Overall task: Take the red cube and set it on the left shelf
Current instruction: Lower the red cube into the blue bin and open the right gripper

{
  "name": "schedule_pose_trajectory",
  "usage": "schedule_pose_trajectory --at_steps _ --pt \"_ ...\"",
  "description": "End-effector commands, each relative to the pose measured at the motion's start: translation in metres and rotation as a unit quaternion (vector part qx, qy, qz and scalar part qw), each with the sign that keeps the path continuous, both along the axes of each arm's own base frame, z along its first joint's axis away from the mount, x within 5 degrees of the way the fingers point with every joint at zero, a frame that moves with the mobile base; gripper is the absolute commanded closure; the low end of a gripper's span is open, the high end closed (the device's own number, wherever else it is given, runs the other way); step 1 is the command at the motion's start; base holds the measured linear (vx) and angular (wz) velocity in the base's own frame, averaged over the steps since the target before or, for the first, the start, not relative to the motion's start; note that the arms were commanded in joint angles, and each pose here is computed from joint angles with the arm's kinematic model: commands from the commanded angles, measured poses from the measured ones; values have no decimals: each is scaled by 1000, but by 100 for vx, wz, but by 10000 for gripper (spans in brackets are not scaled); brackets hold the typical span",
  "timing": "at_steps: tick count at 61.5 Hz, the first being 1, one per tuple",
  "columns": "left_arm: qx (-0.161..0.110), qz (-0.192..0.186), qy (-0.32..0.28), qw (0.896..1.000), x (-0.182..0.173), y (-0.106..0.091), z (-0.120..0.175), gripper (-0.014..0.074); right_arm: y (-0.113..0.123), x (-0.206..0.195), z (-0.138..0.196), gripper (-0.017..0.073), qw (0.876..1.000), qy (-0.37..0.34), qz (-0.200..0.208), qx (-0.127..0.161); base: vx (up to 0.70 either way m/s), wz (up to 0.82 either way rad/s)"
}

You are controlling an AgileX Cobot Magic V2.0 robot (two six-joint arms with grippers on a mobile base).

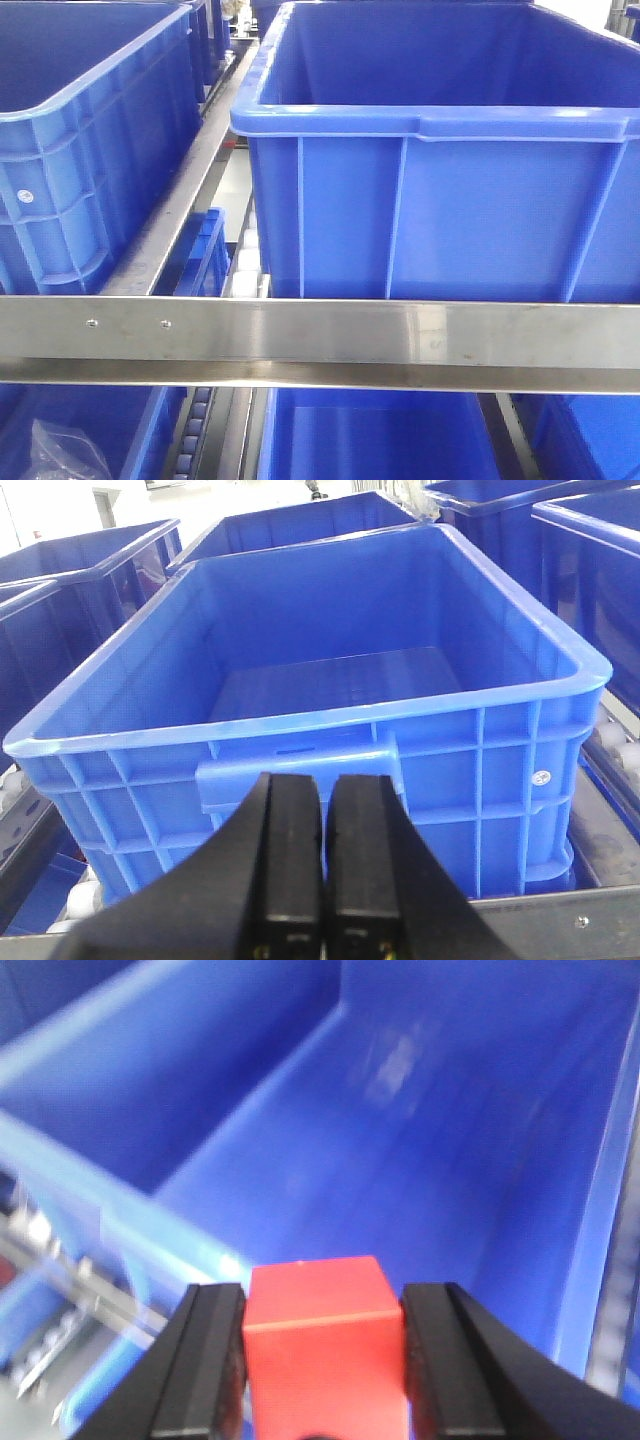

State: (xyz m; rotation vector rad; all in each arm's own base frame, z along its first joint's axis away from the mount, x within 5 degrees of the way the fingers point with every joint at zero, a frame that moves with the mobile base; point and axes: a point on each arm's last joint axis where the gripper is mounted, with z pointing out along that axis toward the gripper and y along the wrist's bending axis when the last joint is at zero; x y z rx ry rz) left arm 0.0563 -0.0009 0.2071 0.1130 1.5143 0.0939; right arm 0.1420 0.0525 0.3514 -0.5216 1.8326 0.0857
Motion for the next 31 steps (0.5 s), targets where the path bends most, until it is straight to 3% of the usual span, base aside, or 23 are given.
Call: schedule_pose_trajectory --at_steps 1,9,31 --pt "-3 -2 -31 1000 1 0 0 488 4 8 22 510 996 -88 7 28 0 0" --pt "-3 -2 -31 1000 1 0 0 488 15 34 21 510 993 -108 12 36 0 0" --pt "-3 -2 -31 1000 1 0 0 488 59 145 13 510 997 -69 15 25 0 0"
